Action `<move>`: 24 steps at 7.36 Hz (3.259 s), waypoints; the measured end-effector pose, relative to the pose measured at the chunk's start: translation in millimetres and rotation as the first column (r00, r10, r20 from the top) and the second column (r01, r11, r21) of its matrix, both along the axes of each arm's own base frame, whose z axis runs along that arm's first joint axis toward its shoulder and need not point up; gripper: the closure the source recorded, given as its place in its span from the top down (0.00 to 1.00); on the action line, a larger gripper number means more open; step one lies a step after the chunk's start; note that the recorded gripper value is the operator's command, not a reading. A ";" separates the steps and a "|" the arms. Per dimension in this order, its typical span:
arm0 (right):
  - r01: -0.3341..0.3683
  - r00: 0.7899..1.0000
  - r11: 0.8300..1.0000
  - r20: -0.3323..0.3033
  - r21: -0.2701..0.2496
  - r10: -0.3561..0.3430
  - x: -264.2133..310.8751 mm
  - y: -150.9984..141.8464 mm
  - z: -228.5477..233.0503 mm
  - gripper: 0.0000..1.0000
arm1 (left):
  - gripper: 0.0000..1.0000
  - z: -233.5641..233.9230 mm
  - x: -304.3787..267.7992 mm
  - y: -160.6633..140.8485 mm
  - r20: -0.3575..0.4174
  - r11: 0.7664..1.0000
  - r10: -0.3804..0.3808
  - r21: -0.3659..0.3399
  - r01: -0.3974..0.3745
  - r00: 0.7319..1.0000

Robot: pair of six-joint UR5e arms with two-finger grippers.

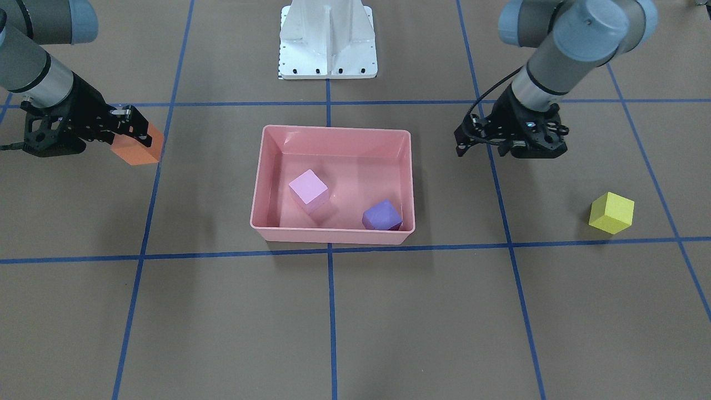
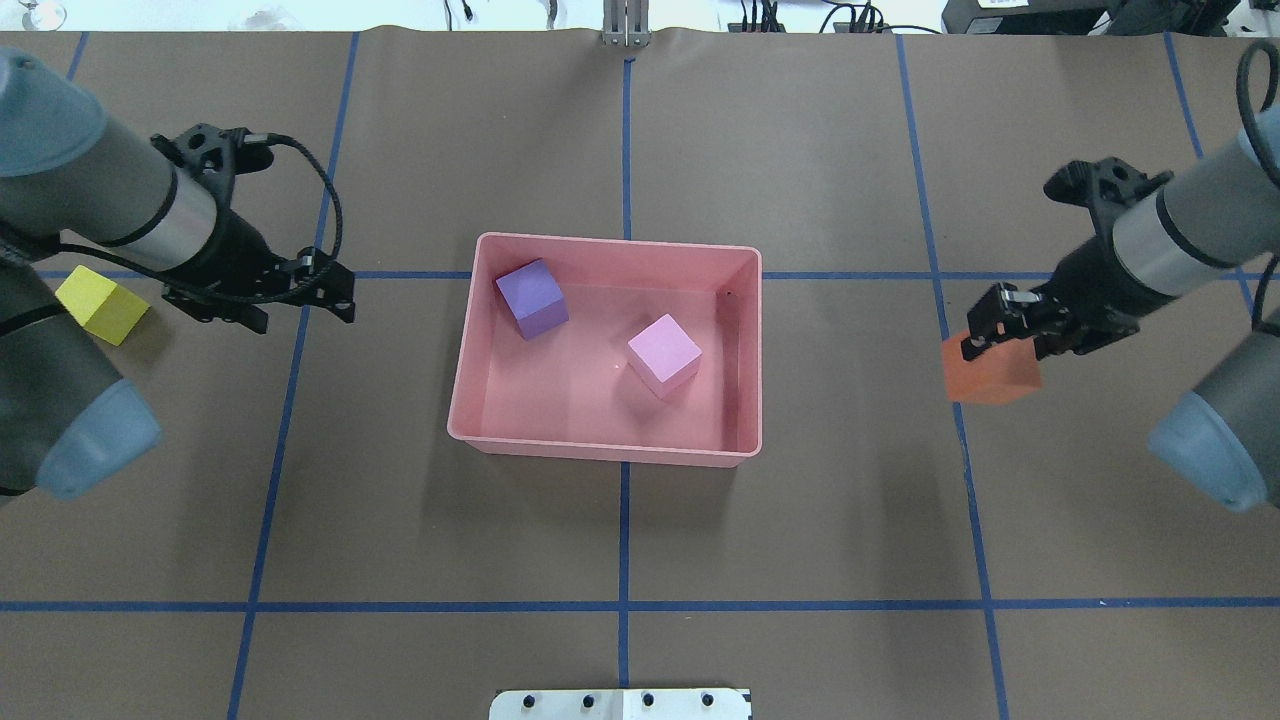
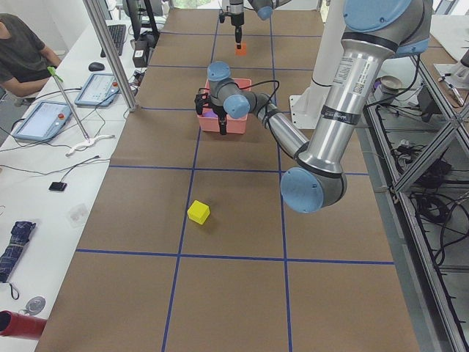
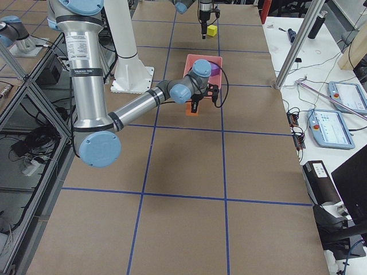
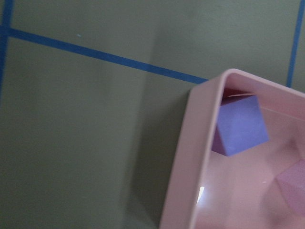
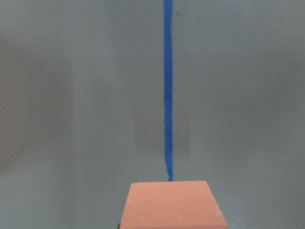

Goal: Place blocks into pink bin with both arms
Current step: 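Release the purple cube while the right gripper carries the orange cube to the bin, then release the orange cube and withdraw while the left gripper grasps the yellow cube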

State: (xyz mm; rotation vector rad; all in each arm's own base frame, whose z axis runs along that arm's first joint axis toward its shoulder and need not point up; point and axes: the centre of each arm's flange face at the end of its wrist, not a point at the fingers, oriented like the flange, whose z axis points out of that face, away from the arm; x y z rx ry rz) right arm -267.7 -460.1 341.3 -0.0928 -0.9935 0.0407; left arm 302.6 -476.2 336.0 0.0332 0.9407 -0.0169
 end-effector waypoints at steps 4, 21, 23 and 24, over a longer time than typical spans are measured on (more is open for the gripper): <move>-0.076 0.997 0.994 -0.004 -0.073 0.076 -104.5 1.5 -150.2 0.00 | 1.00 149.7 -100.8 -56.2 0.150 0.950 0.128 0.265 -0.164 0.980; -0.208 0.976 0.967 0.032 -0.145 0.215 -67.9 -13.1 -157.8 1.00 | 0.00 281.8 -114.2 -86.9 0.087 0.921 0.220 0.311 -0.236 0.972; -0.231 0.973 0.962 -0.023 -0.144 0.230 -9.5 -25.0 -91.4 1.00 | 0.00 278.4 -113.7 -89.2 0.088 0.925 0.208 0.307 -0.225 0.974; -0.209 0.977 0.973 -0.061 -0.097 0.203 18.1 -25.3 -48.7 1.00 | 0.00 269.5 -111.6 -92.0 0.072 0.934 0.192 0.292 -0.205 0.979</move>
